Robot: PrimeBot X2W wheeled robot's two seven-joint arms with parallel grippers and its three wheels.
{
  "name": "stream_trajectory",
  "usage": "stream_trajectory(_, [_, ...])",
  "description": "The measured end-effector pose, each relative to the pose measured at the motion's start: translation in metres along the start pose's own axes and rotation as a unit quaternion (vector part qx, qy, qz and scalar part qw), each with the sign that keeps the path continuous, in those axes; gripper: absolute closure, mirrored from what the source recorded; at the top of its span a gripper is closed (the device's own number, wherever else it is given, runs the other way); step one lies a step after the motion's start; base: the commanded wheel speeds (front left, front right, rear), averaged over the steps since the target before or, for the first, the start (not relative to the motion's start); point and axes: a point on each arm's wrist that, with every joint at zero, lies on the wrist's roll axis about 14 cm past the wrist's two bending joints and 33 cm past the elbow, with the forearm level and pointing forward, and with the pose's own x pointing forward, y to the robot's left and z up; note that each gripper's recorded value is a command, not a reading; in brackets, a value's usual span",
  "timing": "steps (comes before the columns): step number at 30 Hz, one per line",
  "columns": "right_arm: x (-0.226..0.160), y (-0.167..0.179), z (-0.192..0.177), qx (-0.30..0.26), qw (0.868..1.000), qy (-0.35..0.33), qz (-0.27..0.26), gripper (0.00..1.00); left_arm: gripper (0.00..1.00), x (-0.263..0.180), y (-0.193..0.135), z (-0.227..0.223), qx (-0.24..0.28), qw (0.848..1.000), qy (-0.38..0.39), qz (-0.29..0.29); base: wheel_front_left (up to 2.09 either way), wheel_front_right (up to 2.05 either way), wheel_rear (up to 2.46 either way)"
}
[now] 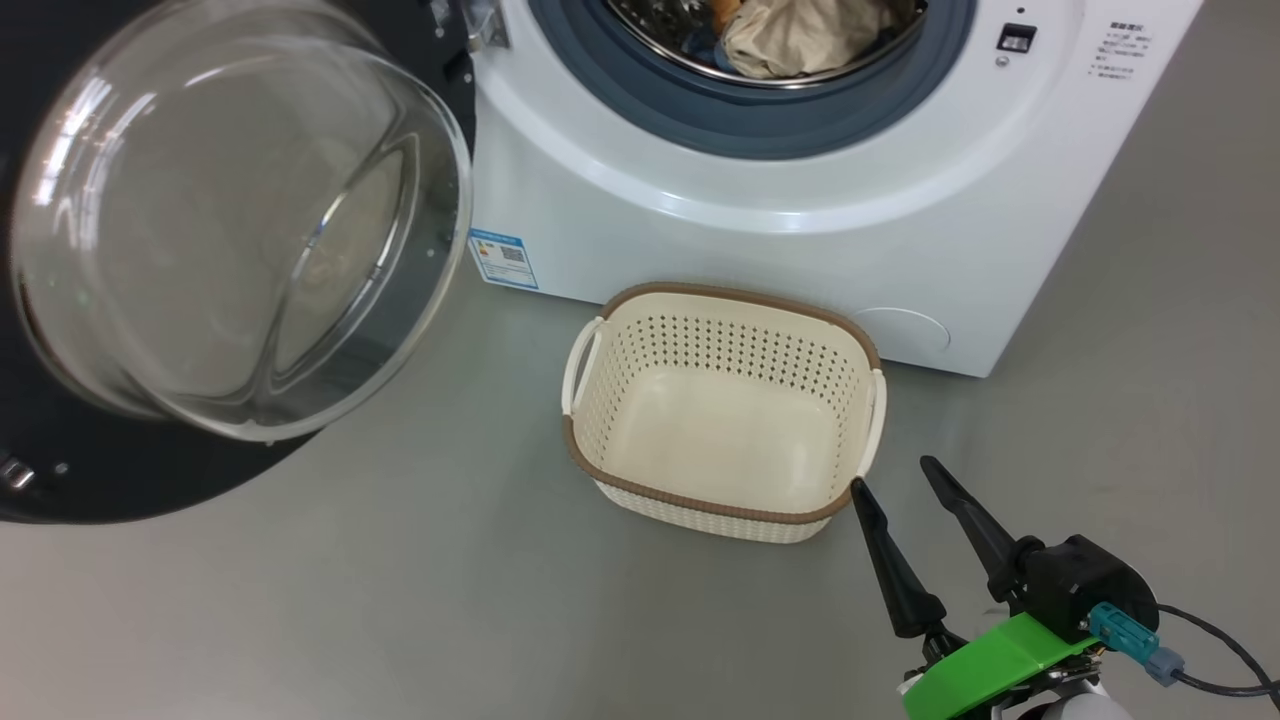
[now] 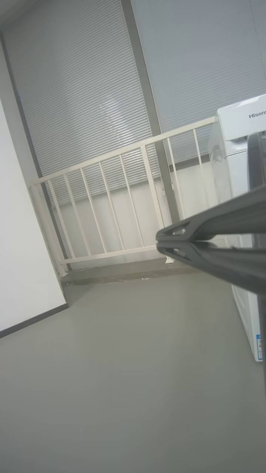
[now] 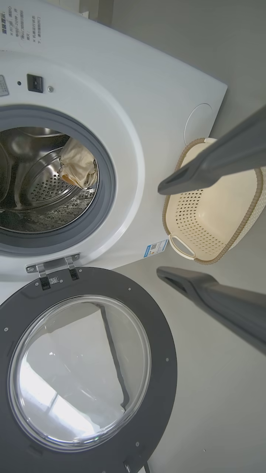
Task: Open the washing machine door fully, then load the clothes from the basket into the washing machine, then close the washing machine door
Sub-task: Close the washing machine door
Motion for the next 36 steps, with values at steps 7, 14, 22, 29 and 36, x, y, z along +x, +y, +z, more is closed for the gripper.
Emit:
stream_trajectory(7, [-0.004,-0.010,-0.003,0.000,1.000,0.006,-0.013,0.00,1.00,0.008,0.010,-0.027,0.008,0.999,0.033,0.008,0.00,0.00,0.00])
stream_trajectory(14, [-0.006,-0.015,-0.003,-0.004,1.000,0.008,-0.017,0.00,1.00,0.009,0.019,-0.038,0.018,0.998,0.057,0.020,0.00,0.00,0.00])
stream_trajectory(22, [-0.005,-0.014,-0.007,-0.002,1.000,0.014,-0.015,0.00,1.00,0.007,0.026,-0.048,0.019,0.996,0.087,0.028,0.00,0.00,0.00])
stream_trajectory(29, [-0.005,-0.014,-0.009,0.000,1.000,0.018,-0.015,0.00,1.00,0.006,0.027,-0.059,0.008,0.994,0.110,0.024,0.00,0.00,0.00])
stream_trajectory(36, [-0.006,-0.018,-0.010,0.003,1.000,0.023,-0.019,0.00,1.00,0.006,0.025,-0.071,-0.011,0.991,0.134,0.015,0.00,0.00,0.00])
